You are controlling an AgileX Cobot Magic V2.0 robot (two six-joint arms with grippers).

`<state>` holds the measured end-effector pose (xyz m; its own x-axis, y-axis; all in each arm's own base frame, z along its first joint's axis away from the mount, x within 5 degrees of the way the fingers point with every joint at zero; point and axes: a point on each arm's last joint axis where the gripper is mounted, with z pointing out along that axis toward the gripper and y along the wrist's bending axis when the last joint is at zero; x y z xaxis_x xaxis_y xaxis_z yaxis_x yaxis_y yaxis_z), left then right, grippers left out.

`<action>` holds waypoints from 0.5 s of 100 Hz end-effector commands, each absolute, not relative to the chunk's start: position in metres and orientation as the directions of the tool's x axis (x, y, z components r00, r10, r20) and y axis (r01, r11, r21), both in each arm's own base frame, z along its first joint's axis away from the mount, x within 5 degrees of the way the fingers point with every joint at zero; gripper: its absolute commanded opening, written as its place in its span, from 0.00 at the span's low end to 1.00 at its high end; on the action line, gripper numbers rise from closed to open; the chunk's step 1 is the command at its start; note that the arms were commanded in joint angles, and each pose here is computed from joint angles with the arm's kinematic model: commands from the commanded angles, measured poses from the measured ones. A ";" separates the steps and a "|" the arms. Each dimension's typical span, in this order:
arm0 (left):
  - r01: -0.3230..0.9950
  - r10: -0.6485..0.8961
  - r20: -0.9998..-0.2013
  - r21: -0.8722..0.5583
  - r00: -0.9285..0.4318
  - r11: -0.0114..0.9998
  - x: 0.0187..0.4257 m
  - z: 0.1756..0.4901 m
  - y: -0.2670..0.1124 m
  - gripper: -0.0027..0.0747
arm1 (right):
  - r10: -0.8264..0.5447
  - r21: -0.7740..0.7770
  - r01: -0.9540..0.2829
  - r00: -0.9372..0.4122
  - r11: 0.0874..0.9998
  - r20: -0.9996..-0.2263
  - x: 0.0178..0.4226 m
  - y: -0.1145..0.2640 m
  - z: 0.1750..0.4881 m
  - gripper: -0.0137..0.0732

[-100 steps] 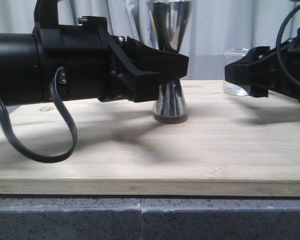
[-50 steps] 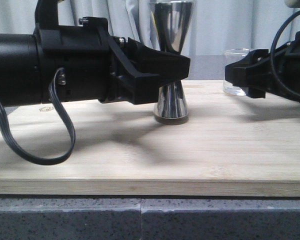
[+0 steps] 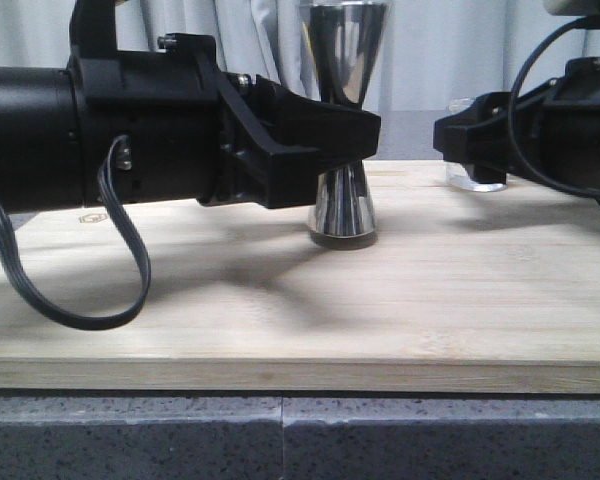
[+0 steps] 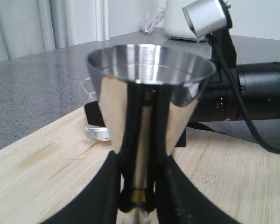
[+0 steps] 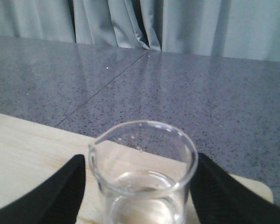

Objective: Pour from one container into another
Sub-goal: 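Move the right gripper to the glass beaker and close on it, then lift the beaker with the right gripper toward the jigger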

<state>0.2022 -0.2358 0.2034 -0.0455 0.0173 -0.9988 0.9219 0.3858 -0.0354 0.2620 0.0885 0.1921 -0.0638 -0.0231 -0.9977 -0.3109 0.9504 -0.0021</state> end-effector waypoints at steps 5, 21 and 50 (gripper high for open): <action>0.927 -0.117 -0.993 -0.031 0.015 0.374 0.203 0.228 -0.237 0.01 | 0.009 -0.011 -0.307 0.065 0.952 -0.998 0.267 0.089 0.214 0.66; 0.927 -0.117 -0.993 -0.031 0.015 0.374 0.203 0.228 -0.237 0.01 | 0.000 -0.012 -0.308 0.036 0.951 -0.999 0.267 0.089 0.212 0.66; 0.927 -0.117 -0.993 -0.031 0.015 0.374 0.203 0.228 -0.237 0.01 | -0.001 -0.012 -0.308 0.036 0.951 -0.999 0.267 0.089 0.211 0.66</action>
